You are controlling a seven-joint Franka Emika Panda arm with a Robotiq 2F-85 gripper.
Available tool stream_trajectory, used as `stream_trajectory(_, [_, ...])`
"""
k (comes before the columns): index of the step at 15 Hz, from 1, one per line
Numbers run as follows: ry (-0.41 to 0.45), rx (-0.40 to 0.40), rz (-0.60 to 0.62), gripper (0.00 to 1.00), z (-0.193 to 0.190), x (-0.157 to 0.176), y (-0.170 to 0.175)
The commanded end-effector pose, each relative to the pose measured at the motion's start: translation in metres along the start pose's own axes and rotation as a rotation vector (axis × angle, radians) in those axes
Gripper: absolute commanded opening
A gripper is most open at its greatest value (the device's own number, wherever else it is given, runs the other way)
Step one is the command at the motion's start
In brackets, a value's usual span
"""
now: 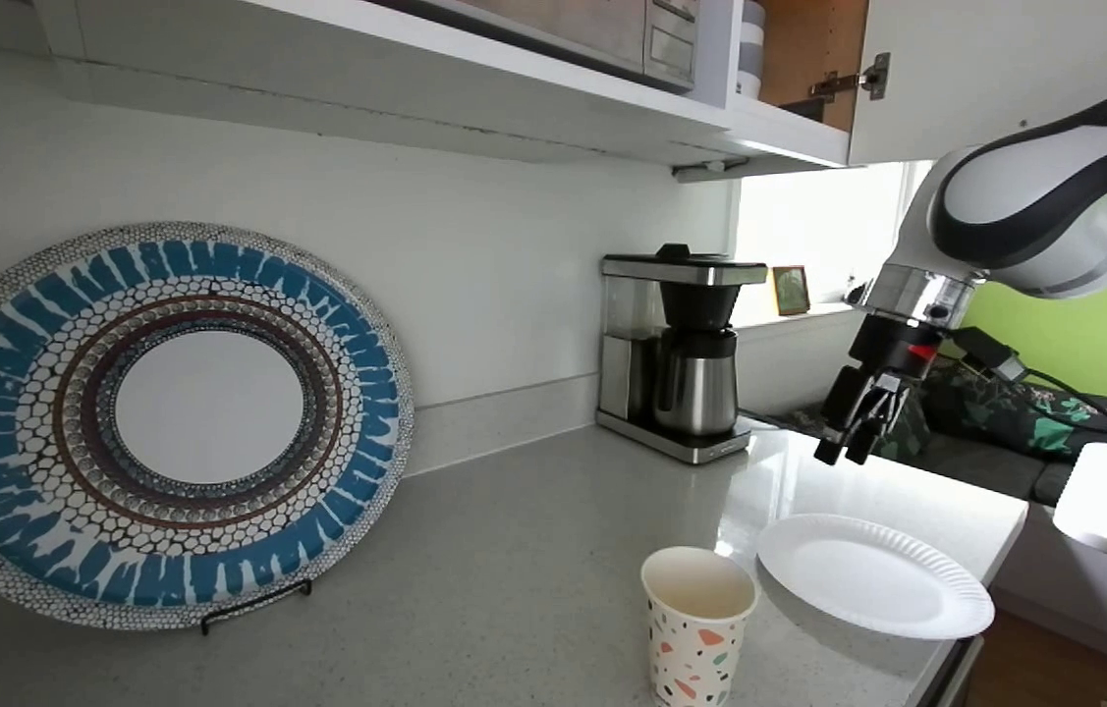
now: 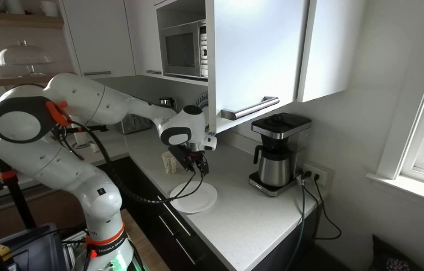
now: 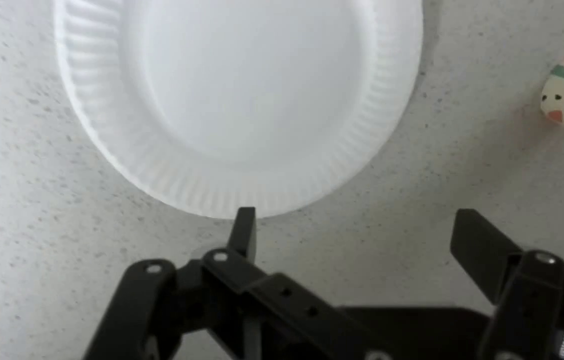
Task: Remove the paper cup from the bottom shelf, put it on the table and then put the white plate in the bottom shelf of the cabinet
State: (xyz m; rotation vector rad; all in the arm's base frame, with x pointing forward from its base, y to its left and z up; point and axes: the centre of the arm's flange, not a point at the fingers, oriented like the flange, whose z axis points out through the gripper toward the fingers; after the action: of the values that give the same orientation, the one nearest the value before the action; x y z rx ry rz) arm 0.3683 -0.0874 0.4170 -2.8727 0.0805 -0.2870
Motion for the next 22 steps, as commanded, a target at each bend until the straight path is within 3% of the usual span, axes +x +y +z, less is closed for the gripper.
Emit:
stream_trajectory(1, [-0.072,0.061,0.044,1.0,0.003,-0.012,0.059])
stream_trajectory(5, [-0.124,0.155,0.047,1.0,0.021,-0.031,0.104])
stream_trajectory(13, [-0.154,0.357,0.118,1.0,0.055,-0.067,0.144])
stream_trajectory(19, [-0.145,0.41,0.193,1.0,0.062,-0.098,0.179])
stream_trajectory(22, [-0.122,0.456,0.234,1.0,0.073,-0.102,0.178])
